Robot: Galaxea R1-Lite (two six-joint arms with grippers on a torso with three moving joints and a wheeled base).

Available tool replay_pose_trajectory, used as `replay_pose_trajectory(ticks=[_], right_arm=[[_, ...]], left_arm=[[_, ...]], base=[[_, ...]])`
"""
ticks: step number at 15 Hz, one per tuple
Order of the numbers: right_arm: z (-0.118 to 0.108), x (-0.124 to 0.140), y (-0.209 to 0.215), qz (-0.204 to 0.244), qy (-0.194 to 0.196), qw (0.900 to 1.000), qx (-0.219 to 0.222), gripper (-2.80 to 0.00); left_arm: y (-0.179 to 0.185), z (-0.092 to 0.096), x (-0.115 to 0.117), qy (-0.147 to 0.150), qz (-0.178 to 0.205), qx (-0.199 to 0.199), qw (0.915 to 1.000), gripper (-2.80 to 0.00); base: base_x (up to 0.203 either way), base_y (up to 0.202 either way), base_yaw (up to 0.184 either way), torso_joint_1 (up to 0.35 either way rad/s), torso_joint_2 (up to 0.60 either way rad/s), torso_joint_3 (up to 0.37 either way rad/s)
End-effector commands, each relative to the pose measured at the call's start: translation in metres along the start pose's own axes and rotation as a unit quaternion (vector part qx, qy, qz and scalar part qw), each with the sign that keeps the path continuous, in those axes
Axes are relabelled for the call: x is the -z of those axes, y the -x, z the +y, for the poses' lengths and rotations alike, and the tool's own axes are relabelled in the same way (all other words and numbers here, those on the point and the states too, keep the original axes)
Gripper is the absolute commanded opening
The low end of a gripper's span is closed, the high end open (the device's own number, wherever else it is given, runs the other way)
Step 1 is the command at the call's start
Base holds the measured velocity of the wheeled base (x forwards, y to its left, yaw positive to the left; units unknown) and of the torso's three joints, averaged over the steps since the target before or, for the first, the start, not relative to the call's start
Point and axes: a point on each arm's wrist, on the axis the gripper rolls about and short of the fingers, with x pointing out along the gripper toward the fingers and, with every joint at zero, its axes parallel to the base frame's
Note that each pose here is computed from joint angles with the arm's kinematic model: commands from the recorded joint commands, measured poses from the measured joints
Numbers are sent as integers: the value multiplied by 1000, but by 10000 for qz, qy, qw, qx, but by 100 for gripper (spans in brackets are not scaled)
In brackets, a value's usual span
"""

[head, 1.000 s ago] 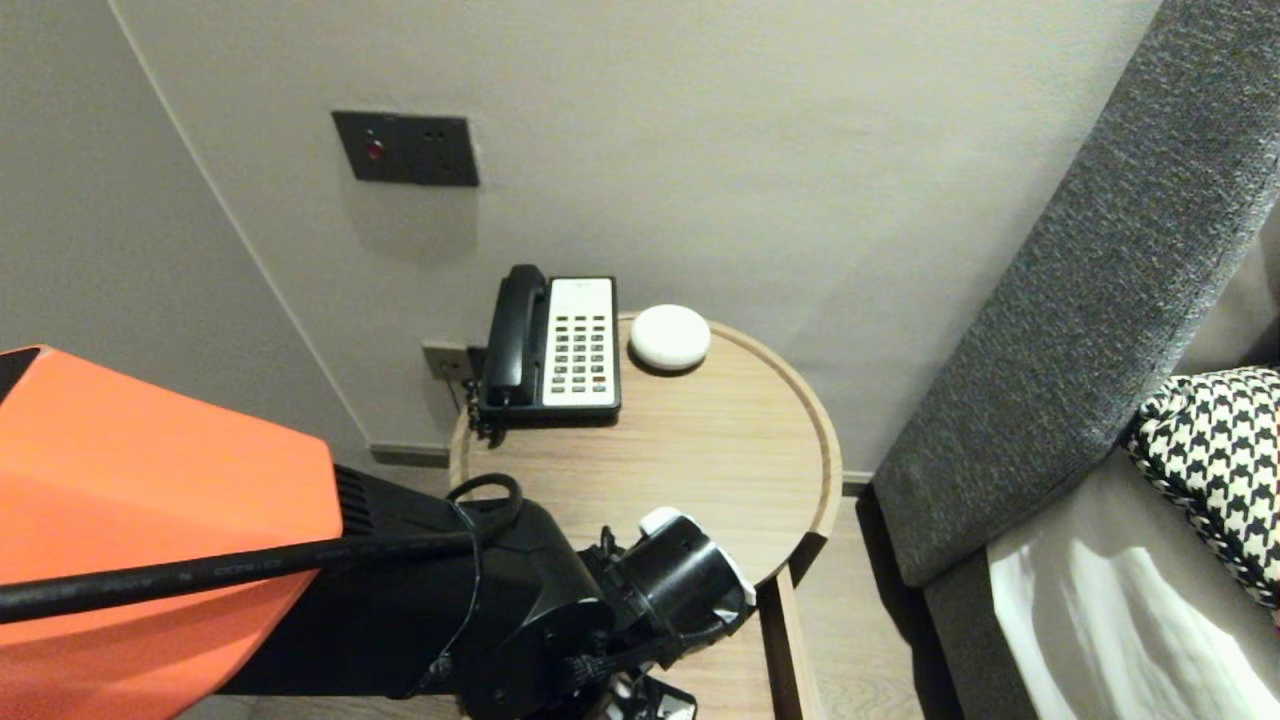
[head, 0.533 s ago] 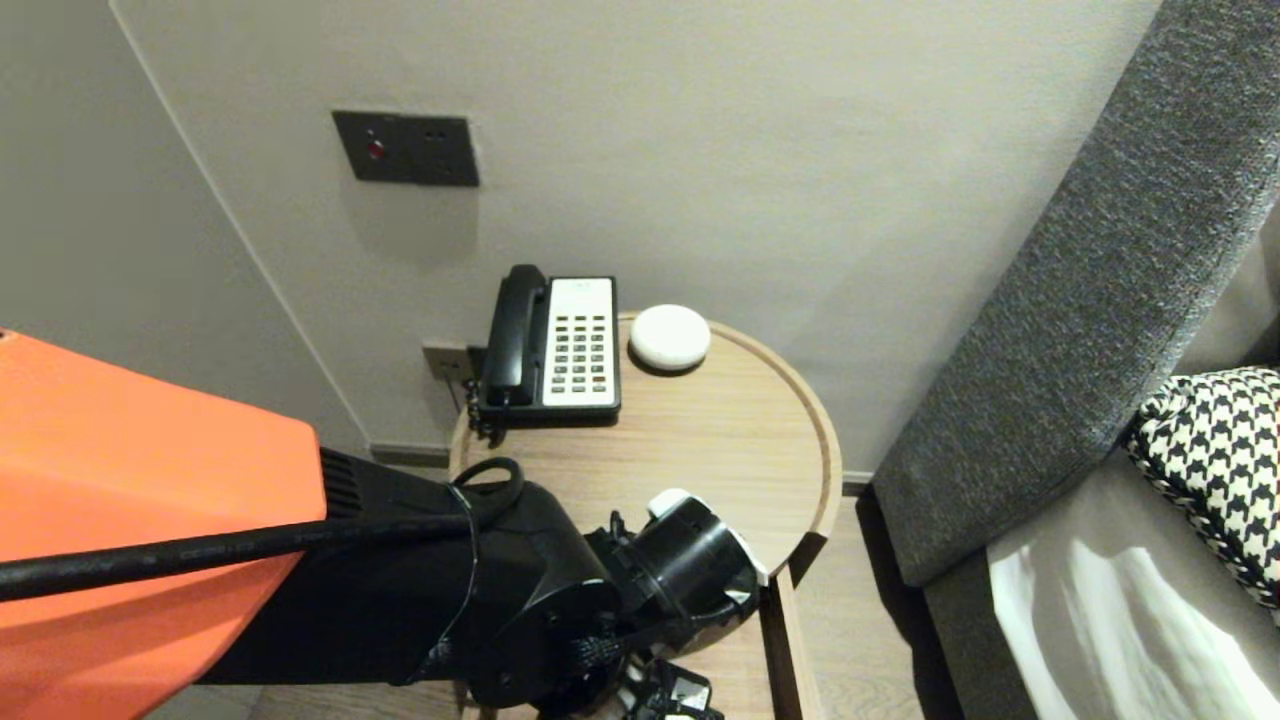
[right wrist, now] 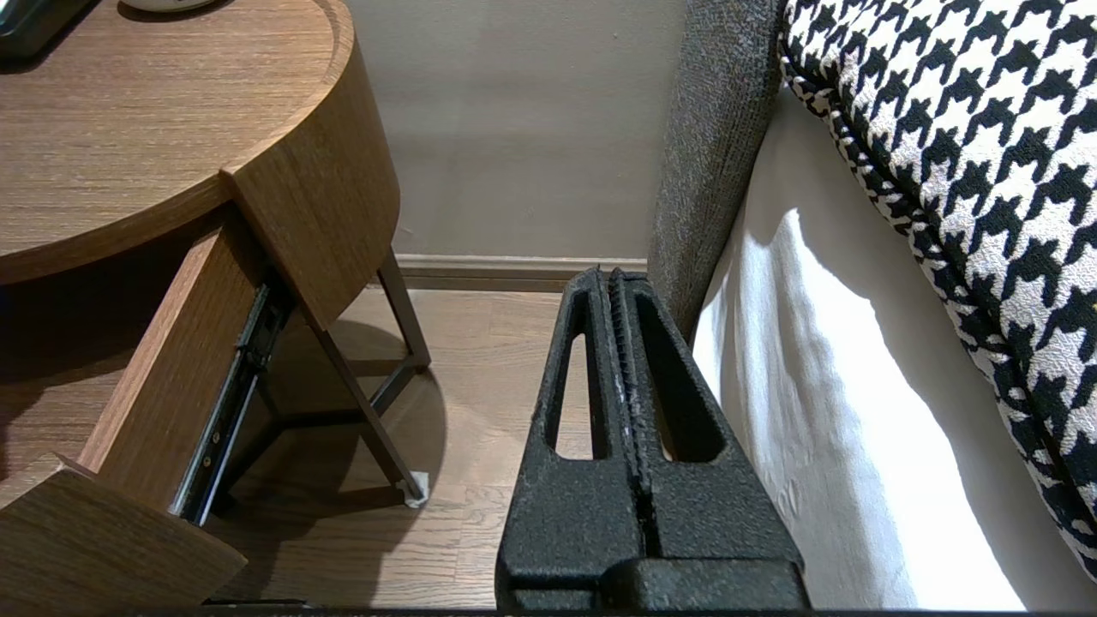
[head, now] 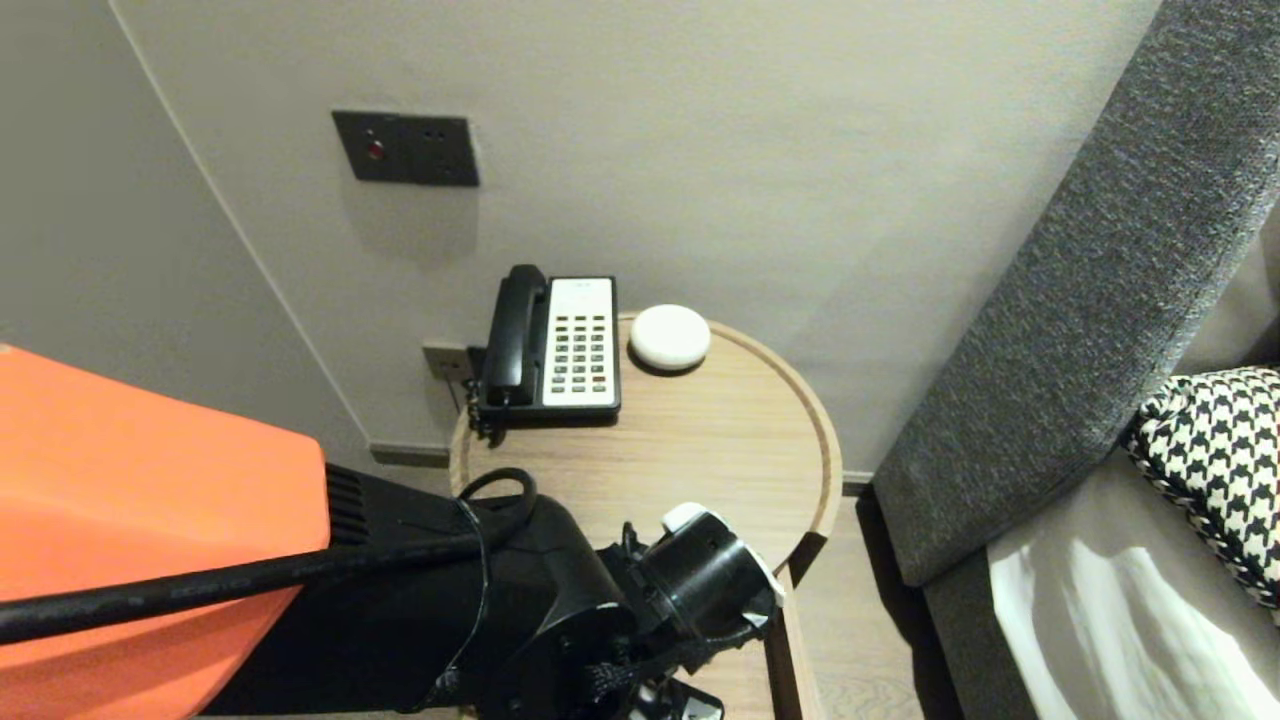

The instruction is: Take the remote control out of the drawer one by one and place them on the table

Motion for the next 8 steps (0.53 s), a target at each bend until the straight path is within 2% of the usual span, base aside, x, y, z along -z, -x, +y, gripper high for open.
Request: replay_pose_trajectory(ticks=[1, 8], right_arm=[[0, 11, -2, 205, 5, 9998, 5, -280], [0, 11, -2, 197, 4, 9998, 5, -280]], left_arm=[[-5, -2, 1, -2, 60, -30, 10000, 0], [-19, -2, 3, 12, 234, -116, 9997, 0]], base=[[0, 0, 0, 0, 0, 0], [0, 0, 0, 0, 0, 0]])
